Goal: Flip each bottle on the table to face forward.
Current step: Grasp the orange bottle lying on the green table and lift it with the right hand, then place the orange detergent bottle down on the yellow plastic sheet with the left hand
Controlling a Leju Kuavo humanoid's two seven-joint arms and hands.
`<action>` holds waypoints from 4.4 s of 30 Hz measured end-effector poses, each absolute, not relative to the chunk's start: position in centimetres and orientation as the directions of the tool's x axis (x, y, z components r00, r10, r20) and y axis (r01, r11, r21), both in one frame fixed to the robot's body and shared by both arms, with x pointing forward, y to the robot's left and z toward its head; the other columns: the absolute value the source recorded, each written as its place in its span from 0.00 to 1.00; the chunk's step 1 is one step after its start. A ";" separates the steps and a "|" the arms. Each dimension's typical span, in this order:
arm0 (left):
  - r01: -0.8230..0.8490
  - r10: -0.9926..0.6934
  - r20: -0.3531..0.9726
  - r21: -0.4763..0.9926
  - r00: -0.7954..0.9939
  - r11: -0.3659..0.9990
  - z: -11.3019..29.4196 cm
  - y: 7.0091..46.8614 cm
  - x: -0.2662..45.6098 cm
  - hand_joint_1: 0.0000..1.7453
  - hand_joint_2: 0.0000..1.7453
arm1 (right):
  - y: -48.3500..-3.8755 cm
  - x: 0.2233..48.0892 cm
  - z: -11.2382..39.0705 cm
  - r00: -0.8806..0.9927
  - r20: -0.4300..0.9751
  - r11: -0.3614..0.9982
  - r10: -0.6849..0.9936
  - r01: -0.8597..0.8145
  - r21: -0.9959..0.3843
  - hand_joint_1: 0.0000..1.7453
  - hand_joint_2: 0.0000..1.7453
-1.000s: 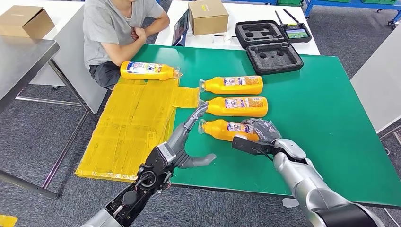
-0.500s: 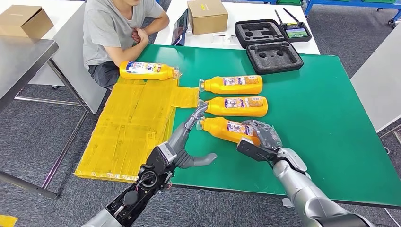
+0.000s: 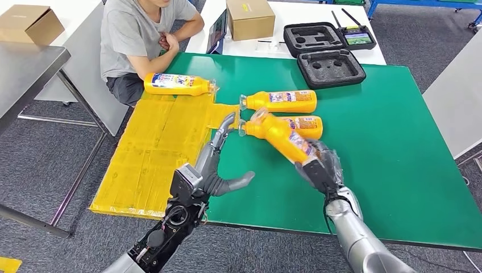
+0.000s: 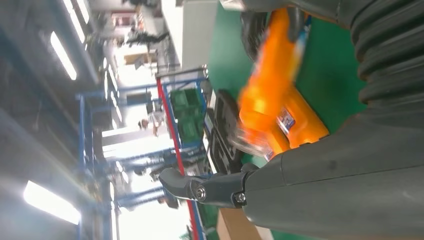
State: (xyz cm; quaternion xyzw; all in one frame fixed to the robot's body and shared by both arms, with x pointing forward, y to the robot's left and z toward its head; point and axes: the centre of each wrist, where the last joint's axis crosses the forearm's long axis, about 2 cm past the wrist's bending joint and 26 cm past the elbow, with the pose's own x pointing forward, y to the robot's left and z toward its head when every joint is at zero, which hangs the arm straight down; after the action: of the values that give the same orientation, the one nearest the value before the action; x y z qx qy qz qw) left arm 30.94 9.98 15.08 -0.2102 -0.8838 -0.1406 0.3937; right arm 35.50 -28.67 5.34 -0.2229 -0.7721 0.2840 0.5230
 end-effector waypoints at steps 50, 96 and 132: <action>0.490 0.403 0.896 -0.272 -0.184 0.828 8.9 8.5 32.3 0.00 1.00 | -16.7 29.4 13.3 -0.775 0.604 0.935 0.184 -0.051 -0.351 1.00 1.00; 0.448 0.420 0.889 -0.306 -0.180 0.840 7.3 12.4 32.4 0.00 1.00 | -21.6 29.9 12.7 -0.776 0.527 0.891 0.345 0.095 -0.444 1.00 1.00; 0.645 0.783 0.621 -0.582 -0.040 0.495 10.3 10.1 31.9 0.00 1.00 | -19.6 28.4 11.3 -0.743 0.615 0.917 0.265 -0.003 -0.399 1.00 1.00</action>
State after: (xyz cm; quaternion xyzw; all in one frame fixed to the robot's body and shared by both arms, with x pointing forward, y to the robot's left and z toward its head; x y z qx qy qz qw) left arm 31.94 10.11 10.32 -0.4973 -0.7177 0.0713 0.4823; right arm 28.42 -19.55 11.34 -0.0718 -0.9138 0.1907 0.3513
